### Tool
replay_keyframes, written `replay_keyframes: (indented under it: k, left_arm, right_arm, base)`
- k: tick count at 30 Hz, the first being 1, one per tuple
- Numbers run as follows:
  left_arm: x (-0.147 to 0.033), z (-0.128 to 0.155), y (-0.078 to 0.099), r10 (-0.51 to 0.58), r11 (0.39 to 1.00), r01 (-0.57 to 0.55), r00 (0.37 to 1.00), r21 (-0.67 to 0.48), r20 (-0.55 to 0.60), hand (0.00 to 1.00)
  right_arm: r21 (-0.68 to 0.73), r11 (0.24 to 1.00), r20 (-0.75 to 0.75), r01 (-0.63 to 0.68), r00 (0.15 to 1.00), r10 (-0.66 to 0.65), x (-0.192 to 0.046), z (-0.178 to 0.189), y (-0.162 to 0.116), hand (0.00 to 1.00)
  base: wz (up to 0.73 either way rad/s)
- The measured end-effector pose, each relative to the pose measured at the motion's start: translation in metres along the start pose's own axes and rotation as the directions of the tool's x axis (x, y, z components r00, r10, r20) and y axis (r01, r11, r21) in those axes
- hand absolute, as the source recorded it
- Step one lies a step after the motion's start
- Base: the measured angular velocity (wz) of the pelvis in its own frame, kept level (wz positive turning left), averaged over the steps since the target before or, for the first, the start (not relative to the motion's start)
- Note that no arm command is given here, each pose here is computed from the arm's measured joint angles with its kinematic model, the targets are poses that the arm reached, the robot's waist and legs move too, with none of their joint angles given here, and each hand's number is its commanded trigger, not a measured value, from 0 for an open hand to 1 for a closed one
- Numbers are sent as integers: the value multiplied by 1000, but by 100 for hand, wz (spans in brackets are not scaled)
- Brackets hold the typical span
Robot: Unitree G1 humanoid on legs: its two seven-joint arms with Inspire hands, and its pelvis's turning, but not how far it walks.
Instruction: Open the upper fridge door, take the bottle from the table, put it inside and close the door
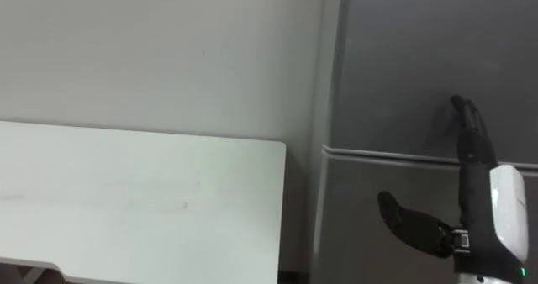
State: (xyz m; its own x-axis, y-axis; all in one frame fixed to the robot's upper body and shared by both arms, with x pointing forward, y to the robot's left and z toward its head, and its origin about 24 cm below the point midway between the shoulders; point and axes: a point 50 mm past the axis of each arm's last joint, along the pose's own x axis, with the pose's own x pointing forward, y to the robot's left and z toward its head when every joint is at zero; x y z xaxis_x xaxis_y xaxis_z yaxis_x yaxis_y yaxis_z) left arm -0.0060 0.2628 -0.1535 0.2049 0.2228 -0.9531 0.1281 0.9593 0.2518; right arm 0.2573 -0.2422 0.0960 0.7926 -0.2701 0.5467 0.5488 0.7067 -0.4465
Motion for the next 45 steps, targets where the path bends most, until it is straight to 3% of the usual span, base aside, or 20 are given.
replay_keyframes:
  k: [12, 16, 22, 29, 37, 45]
  left_arm:
    - [0, 7, 1, -3, 999, 3, 1000, 40, 10, 0]
    - [-1, 0, 1, -4, 999, 4, 1000, 40, -5, 0]
    - [-2, -1, 2, -1, 999, 1, 1000, 34, -1, 0]
    - [-4, -8, 1, 4, 1000, -4, 1000, 13, -1, 0]
    - [-5, -9, 1, 30, 999, -29, 999, -23, 26, 0]
    - [-6, -14, 3, 78, 996, -78, 997, -40, 20, 0]
  right_arm:
    - [-31, 1000, -68, 5, 998, -7, 8, -8, 4, 0]
    - [40, 999, -110, 26, 994, -21, 14, -8, 3, 0]
    - [224, 962, -183, 157, 976, -116, 34, -2, -5, 0]
    - [254, 921, -183, 296, 949, -255, 39, 1, -41, 0]
    - [253, 840, -252, 479, 871, -421, 15, -7, -83, 0]
    - [51, 792, -402, 608, 739, -541, -38, -42, -116, 0]
  base:
    - [1]
    - [3]
    - [5]
    - [4]
    - [1]
    - [-5]
